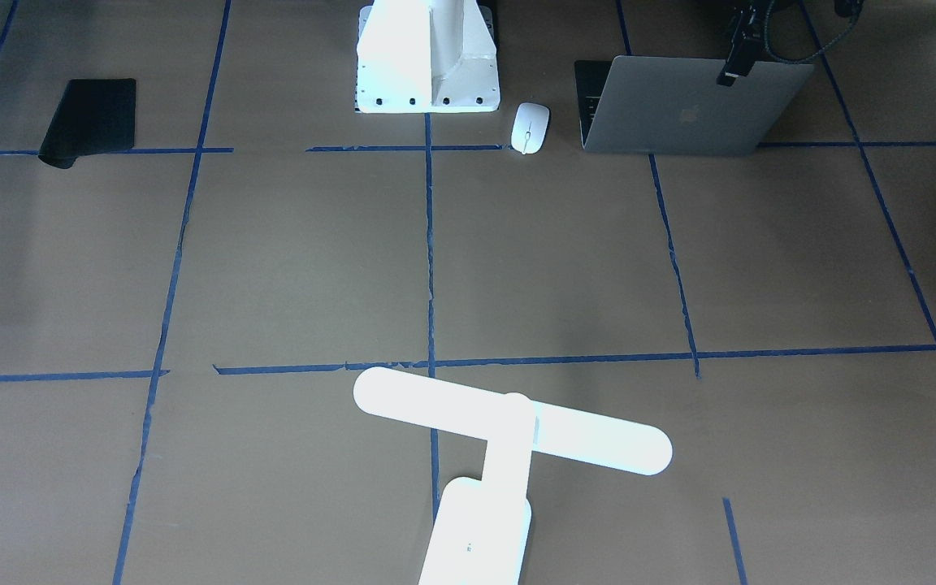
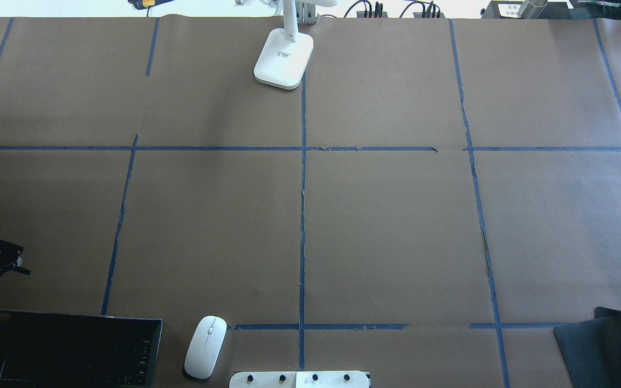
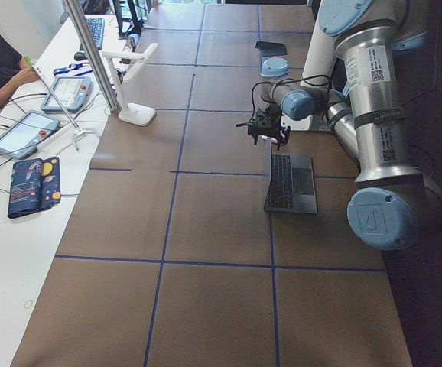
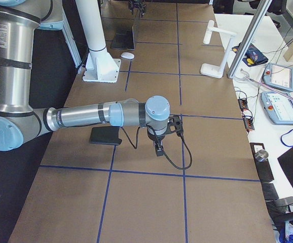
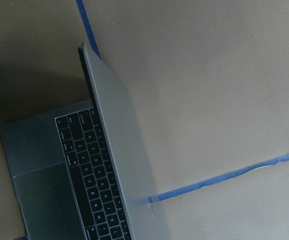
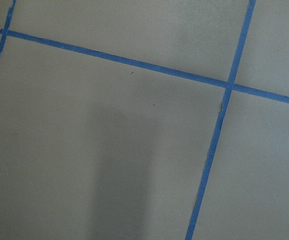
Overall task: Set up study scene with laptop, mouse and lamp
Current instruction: 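Lower the left gripper to the grey laptop and grasp its lid edge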
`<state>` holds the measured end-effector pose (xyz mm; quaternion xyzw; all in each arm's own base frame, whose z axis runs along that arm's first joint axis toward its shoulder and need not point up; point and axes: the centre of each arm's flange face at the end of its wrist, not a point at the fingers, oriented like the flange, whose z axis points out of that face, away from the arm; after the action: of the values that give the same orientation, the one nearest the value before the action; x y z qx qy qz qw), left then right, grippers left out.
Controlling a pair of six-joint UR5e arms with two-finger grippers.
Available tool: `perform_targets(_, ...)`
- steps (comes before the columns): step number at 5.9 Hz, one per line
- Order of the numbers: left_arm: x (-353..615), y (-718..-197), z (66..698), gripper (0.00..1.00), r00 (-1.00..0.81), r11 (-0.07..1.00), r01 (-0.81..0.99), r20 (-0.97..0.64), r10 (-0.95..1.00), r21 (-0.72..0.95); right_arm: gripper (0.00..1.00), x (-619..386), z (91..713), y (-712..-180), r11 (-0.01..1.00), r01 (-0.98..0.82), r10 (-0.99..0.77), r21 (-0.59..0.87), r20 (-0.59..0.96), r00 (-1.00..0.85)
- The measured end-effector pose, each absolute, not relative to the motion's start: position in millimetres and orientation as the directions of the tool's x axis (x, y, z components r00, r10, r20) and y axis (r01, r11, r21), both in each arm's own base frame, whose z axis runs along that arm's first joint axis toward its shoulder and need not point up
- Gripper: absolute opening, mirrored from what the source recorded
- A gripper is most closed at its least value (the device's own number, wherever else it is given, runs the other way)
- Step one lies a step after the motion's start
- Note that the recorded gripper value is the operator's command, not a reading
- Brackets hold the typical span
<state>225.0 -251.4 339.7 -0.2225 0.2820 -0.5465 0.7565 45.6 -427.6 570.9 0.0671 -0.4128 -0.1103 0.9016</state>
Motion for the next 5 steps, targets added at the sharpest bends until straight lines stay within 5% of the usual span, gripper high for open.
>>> perform_targets(1, 229.7, -249.7, 342.8, 0.75, 0.243, 0.298, 0.705, -0.176, -0.954, -0.644, 1.00, 45.4, 569.7, -426.0, 0.967, 0.143, -0.254, 0.212, 0.730, 0.635)
perform_targets(2, 235.3, -247.6, 345.6, 0.57, 0.244, 0.293, 0.705, -0.167, -0.955, -0.646, 1.00, 45.2, 568.7, -425.3, 0.966, 0.143, -0.255, 0.214, 0.729, 0.635)
perform_targets(3, 239.2, -245.9, 347.6, 0.15, 0.244, 0.287, 0.705, -0.158, -0.957, -0.648, 1.00, 44.9, 568.2, -425.0, 0.966, 0.144, -0.257, 0.215, 0.729, 0.635)
perform_targets(4, 240.9, -245.2, 349.1, 0.02, 0.245, 0.285, 0.706, -0.154, -0.957, -0.648, 1.00, 44.7, 568.0, -424.9, 0.966, 0.144, -0.258, 0.216, 0.729, 0.634)
perform_targets(5, 241.3, -245.1, 349.4, 0.00, 0.245, 0.285, 0.706, -0.153, -0.957, -0.648, 1.00, 44.6, 567.4, -424.6, 0.965, 0.144, -0.259, 0.217, 0.728, 0.634)
